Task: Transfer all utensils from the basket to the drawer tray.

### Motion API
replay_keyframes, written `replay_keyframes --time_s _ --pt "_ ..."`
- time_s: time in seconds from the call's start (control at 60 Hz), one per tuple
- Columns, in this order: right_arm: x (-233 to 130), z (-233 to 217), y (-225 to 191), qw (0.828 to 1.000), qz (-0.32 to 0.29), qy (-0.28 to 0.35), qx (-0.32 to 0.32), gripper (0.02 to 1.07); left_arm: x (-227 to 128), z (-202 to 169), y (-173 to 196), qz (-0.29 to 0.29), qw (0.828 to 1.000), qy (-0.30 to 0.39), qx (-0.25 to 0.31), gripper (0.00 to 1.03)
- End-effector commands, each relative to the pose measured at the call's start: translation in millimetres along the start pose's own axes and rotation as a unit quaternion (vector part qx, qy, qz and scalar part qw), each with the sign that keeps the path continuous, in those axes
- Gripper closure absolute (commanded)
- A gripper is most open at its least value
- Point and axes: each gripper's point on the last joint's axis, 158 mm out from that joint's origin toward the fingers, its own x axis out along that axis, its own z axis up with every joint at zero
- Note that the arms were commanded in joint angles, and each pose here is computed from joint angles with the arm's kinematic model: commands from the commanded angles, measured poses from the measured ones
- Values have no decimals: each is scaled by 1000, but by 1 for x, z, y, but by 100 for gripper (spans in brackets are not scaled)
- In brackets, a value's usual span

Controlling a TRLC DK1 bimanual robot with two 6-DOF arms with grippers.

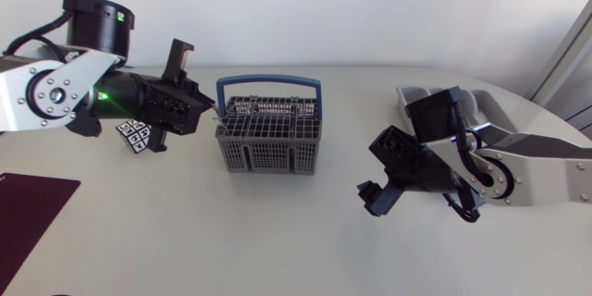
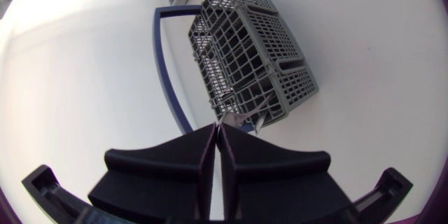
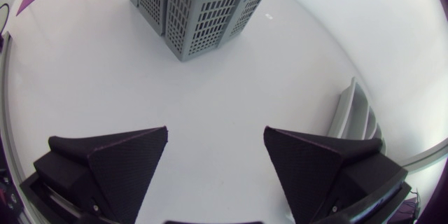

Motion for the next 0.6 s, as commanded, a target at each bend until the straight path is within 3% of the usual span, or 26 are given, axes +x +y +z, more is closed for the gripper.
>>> replay_keyframes --time_s 0.0,0.467,0.583 --pt "-5 -8 7 1000 2 6 -12 8 -19 -1 26 35 999 8 22 100" --pt "-45 0 14 999 -10 -30 -23 8 -80 14 45 93 996 15 -4 100" --pt "-57 5 18 999 -10 -46 -25 8 -98 23 55 115 992 11 -44 100"
